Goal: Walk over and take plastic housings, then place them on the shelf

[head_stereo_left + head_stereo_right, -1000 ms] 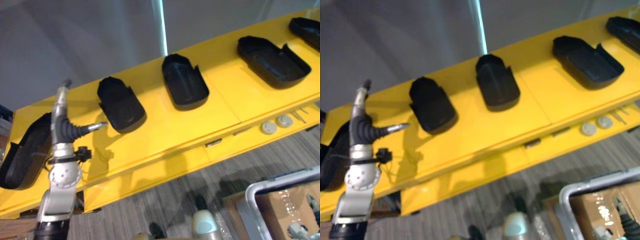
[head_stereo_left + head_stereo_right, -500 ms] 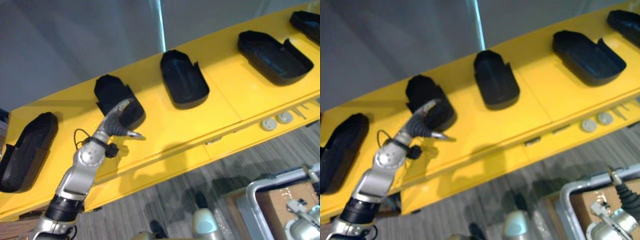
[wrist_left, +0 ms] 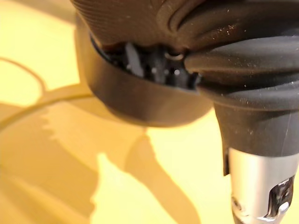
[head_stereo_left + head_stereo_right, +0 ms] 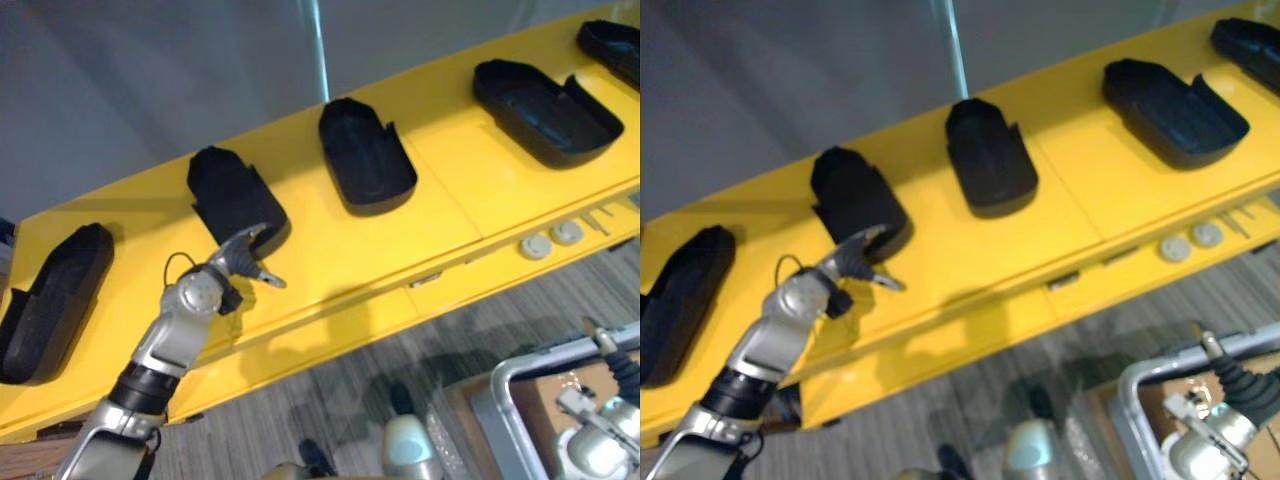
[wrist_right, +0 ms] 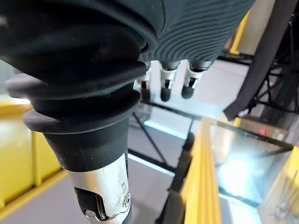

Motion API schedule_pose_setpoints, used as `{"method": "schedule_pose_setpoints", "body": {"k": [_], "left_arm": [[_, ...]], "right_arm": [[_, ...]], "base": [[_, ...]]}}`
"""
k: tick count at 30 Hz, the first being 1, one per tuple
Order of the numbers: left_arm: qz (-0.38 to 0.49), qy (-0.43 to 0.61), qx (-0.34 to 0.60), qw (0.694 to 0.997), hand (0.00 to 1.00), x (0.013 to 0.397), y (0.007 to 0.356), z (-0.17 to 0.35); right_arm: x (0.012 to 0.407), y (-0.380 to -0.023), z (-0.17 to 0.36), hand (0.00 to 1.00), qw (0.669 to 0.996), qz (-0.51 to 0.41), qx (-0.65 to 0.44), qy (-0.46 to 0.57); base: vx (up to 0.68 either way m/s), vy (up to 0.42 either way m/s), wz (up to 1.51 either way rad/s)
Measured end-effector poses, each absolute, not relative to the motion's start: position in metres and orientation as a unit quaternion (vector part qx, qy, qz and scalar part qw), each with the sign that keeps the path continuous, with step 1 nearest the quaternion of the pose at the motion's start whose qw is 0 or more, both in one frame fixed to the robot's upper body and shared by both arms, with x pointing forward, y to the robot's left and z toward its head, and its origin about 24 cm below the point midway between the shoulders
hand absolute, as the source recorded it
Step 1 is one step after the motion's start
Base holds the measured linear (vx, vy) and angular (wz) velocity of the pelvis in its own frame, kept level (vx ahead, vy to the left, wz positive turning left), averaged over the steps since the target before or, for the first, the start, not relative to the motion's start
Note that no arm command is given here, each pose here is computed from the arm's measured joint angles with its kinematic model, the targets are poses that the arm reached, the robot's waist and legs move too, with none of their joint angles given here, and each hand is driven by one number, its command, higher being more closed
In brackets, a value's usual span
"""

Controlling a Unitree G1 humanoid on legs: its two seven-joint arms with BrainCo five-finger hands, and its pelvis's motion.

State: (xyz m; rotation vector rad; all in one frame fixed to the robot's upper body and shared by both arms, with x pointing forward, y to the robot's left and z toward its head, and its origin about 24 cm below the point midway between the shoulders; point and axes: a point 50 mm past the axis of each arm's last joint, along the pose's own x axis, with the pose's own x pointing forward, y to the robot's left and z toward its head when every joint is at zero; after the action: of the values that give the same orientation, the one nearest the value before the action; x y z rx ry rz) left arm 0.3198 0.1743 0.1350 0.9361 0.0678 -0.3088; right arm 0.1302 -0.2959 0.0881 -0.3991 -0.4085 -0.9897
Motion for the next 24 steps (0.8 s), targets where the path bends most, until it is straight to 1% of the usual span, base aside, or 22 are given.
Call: {"method": "schedule_pose_setpoints", "body": {"k": [7, 21, 23, 24], "left_arm": [[-0.171, 0.050, 0.477, 0.860, 0.00, 0.320, 0.182, 0.142], [-0.278, 0.081, 0.498, 0.818, 0.00, 0.299, 0.196, 0.156], [-0.282, 0.081, 0.501, 0.815, 0.00, 0.296, 0.200, 0.156], [-0.283, 0.082, 0.494, 0.818, 0.00, 0.294, 0.205, 0.156]], "right_arm": [[0.132, -0.297, 0.091, 0.00, 0.841, -0.466, -0.192, -0.199], [0.135, -0.299, 0.099, 0.00, 0.837, -0.460, -0.200, -0.217], [0.136, -0.300, 0.101, 0.00, 0.838, -0.456, -0.205, -0.221], [0.137, -0.301, 0.102, 0.00, 0.838, -0.454, -0.207, -0.222]], "base": [[0.00, 0.000, 0.00], [0.00, -0.004, 0.03], [-0.01, -0.006, 0.02], [0.00, 0.000, 0.00]]}}
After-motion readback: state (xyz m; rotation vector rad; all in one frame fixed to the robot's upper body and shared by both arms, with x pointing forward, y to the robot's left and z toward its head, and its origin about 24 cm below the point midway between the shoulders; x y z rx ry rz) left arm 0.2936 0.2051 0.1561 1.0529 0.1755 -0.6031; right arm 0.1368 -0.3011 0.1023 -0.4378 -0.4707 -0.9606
